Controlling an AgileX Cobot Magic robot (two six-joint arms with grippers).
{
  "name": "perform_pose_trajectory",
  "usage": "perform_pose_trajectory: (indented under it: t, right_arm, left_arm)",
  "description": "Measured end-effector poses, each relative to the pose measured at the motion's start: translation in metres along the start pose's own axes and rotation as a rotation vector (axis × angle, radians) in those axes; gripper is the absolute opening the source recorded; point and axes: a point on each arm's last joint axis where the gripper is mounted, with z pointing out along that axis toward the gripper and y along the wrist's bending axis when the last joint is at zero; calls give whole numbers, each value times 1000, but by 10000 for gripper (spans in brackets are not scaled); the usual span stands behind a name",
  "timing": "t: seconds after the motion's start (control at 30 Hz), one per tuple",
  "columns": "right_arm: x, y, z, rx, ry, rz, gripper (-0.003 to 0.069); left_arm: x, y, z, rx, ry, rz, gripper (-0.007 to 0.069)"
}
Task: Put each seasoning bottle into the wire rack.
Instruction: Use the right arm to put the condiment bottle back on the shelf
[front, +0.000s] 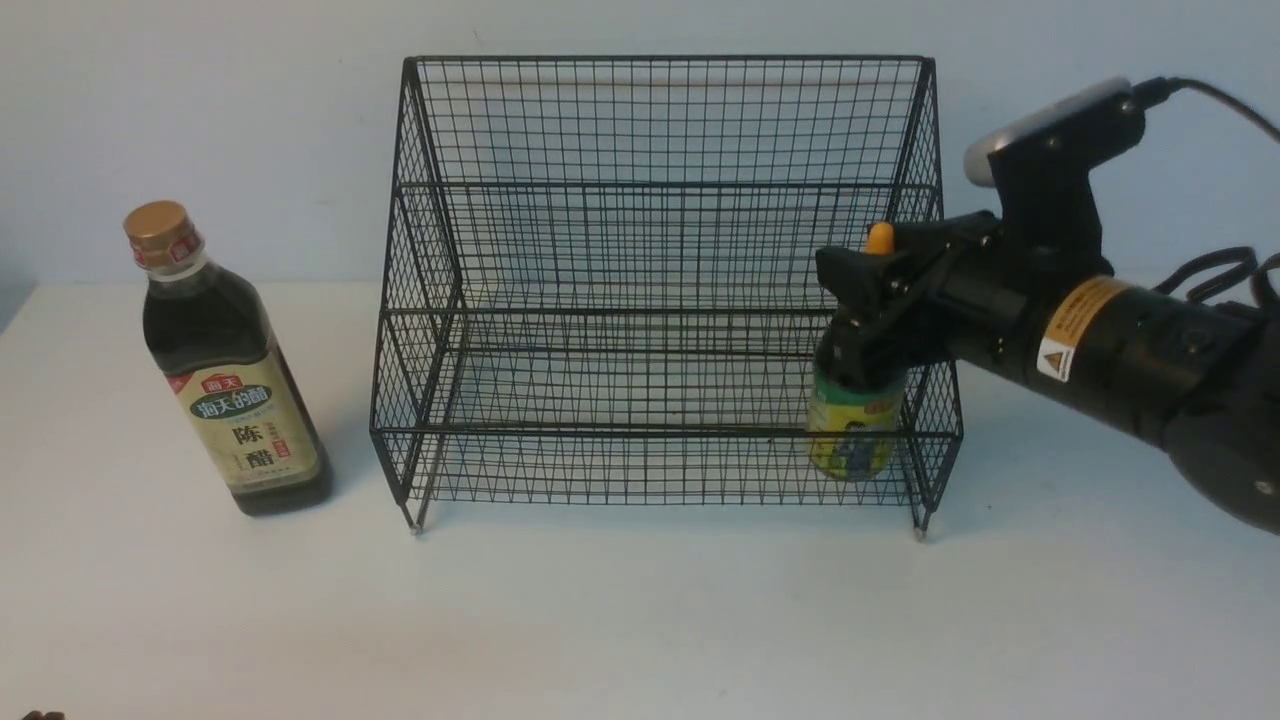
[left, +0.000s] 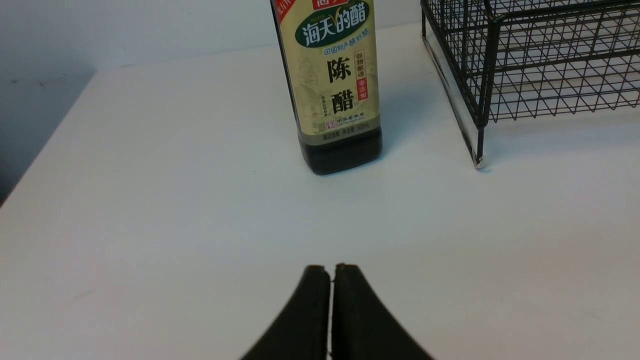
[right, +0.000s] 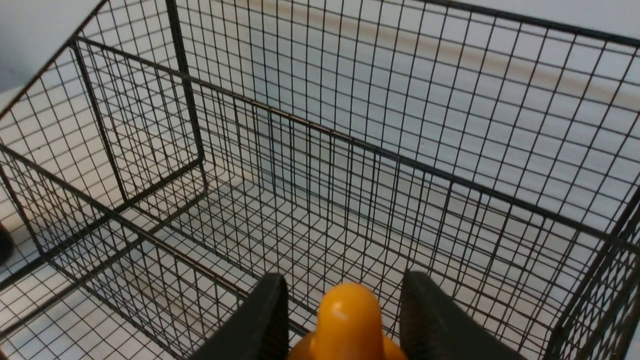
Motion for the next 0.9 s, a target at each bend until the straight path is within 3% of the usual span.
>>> perform_pose_trajectory:
  t: [0.6, 0.9]
  right_arm:
    - [5, -2, 0, 19, 56, 50, 272]
    - [4, -3, 0, 28, 67, 97, 306]
  left_arm:
    - [0, 0, 0, 0, 0, 0, -5]
    - [0, 0, 0, 0, 0, 0, -5]
